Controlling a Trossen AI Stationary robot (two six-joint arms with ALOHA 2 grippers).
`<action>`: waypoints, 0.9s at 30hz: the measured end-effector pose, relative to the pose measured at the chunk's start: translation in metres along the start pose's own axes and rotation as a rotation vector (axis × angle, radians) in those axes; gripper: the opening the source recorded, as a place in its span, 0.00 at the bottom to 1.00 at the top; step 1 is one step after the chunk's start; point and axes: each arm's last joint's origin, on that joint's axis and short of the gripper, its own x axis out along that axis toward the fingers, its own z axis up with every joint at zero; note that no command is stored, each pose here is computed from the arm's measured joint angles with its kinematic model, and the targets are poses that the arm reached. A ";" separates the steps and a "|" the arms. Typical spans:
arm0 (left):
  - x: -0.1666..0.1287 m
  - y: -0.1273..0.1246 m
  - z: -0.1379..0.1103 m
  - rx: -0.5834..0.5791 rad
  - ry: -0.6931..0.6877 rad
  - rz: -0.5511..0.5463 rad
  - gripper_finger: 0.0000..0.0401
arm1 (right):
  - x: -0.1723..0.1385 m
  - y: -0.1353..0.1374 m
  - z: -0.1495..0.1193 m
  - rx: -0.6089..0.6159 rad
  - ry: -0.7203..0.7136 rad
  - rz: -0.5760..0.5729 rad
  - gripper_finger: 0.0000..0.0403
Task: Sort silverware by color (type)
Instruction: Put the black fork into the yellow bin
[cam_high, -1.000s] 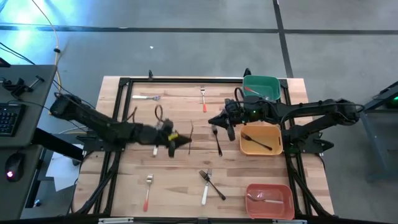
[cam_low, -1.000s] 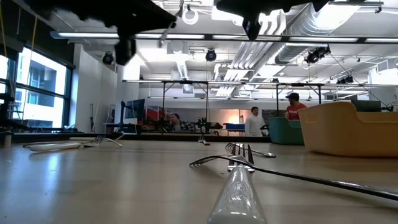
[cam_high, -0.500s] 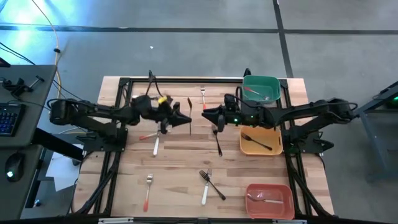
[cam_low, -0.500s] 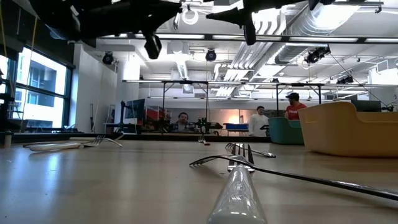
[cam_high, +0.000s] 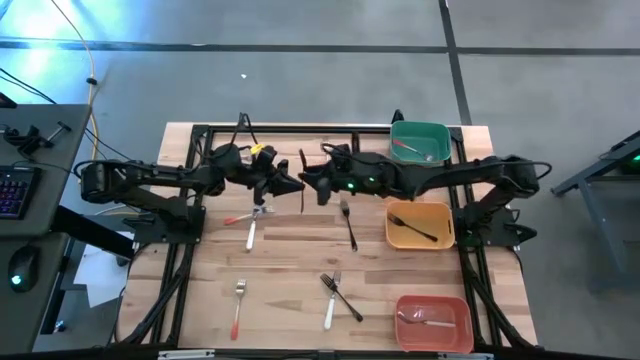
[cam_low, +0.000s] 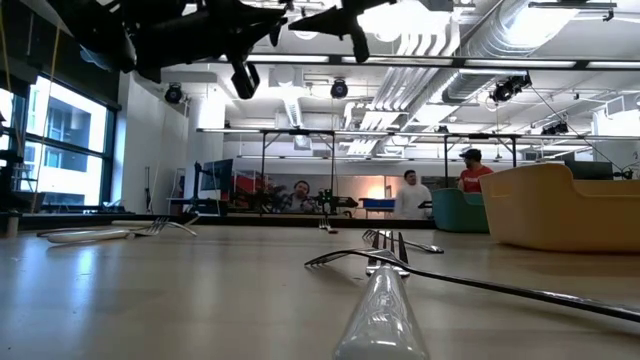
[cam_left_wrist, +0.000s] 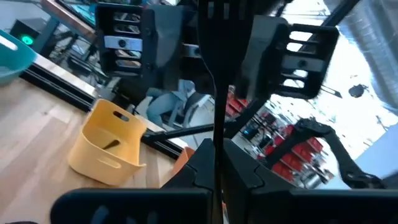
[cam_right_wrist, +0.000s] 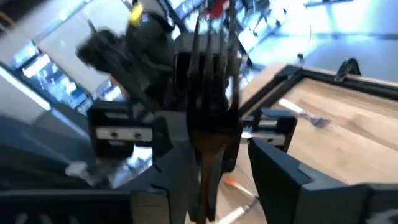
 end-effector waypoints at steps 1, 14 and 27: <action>0.000 0.000 0.000 0.001 -0.007 0.007 0.00 | 0.003 0.000 0.001 -0.016 0.022 -0.001 0.33; 0.000 -0.001 0.005 0.001 -0.115 0.059 0.00 | 0.015 -0.003 0.013 -0.119 0.086 0.055 0.03; 0.000 0.001 0.006 -0.029 -0.142 0.103 0.22 | -0.031 -0.010 0.051 -0.254 0.125 0.005 0.00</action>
